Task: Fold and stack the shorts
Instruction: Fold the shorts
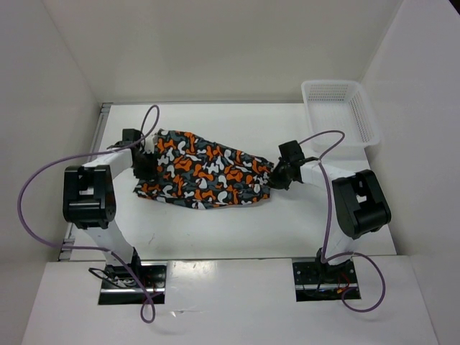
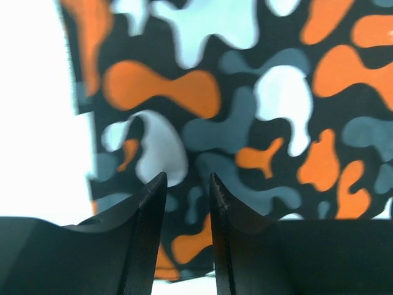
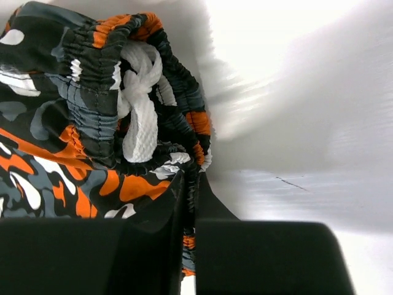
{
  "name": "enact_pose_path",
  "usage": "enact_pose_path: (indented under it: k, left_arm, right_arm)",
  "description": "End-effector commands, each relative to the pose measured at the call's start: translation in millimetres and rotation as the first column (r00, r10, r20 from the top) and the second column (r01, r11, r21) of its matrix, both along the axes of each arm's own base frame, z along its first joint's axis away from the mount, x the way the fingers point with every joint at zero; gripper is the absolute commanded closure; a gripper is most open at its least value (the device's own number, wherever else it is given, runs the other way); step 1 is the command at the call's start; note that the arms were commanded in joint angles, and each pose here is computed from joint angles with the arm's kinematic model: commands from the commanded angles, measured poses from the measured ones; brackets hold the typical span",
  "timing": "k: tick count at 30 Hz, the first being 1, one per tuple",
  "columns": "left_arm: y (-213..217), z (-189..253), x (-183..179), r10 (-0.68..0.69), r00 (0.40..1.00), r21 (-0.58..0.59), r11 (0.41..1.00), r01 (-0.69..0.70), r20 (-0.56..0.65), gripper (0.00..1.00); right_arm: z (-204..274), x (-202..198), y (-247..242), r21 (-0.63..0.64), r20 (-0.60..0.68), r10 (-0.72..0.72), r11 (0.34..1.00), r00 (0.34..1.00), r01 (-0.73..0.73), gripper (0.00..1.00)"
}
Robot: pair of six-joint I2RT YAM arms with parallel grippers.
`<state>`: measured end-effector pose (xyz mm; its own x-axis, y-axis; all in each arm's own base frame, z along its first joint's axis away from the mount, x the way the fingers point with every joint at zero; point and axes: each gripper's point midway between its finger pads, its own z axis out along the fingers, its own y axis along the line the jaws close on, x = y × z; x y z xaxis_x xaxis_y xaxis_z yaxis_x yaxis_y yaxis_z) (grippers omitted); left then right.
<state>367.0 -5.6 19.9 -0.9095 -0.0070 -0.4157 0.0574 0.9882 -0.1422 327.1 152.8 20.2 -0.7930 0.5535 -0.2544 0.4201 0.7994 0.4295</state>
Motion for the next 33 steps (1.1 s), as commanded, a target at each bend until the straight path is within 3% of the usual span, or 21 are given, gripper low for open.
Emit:
enact_pose_path:
  k: [1, 3, 8, 13, 15, 18, 24, 26, 27, 30, 33]
  left_arm:
    - [9, 37, 13, -0.002, 0.991, 0.026, 1.000, -0.002, 0.137, 0.60]
    - [22, 42, 11, 0.031, 0.988, 0.048, 0.998, -0.038, 0.152, 0.58]
    - [35, 40, 5, 0.070, 0.989, 0.025, 0.997, -0.074, 0.128, 0.32]
    - [33, 45, 30, 0.054, 0.979, -0.024, 0.998, -0.050, 0.195, 0.29]
    - [34, 29, 35, 0.055, 0.986, -0.028, 0.998, -0.051, 0.156, 0.38]
    - [26, 27, 47, 0.032, 0.975, -0.064, 0.998, -0.018, 0.220, 0.45]
    - [21, 1, 37, 0.024, 0.985, -0.072, 0.997, -0.012, 0.170, 0.63]
    - [18, -7, 33, 0.018, 0.987, -0.086, 0.996, -0.005, 0.158, 0.74]
    - [14, -15, 27, 0.014, 0.991, -0.102, 0.995, 0.000, 0.135, 0.84]
    - [10, -23, 23, 0.005, 0.992, -0.122, 0.993, 0.011, 0.130, 0.98]
    - [-3, -32, 13, -0.023, 0.995, -0.138, 0.990, 0.037, 0.098, 1.00]
  right_arm:
    - [8, 12, -17, -0.099, 0.040, -0.034, 0.994, 0.999, 0.038, 0.99]
    - [17, 12, -21, -0.118, 0.052, -0.036, 0.992, 0.998, 0.041, 0.99]
    - [33, 11, -30, -0.151, 0.084, -0.046, 0.987, 0.995, 0.058, 0.99]
    - [40, 10, -30, -0.153, 0.092, -0.038, 0.987, 0.995, 0.052, 0.99]
    - [43, 12, -30, -0.155, 0.102, -0.030, 0.987, 0.994, 0.046, 0.99]
    - [42, 10, -31, -0.158, 0.093, -0.030, 0.986, 0.995, 0.044, 0.99]
    - [51, 10, -33, -0.163, 0.115, -0.026, 0.986, 0.993, 0.045, 0.99]
    - [53, 11, -32, -0.163, 0.115, -0.026, 0.986, 0.993, 0.045, 0.99]
    - [53, 11, -33, -0.168, 0.116, -0.018, 0.985, 0.993, 0.038, 0.99]
    - [55, 12, -34, -0.177, 0.117, -0.023, 0.983, 0.993, 0.043, 0.99]
    - [58, 13, -34, -0.176, 0.119, -0.023, 0.983, 0.993, 0.044, 0.99]
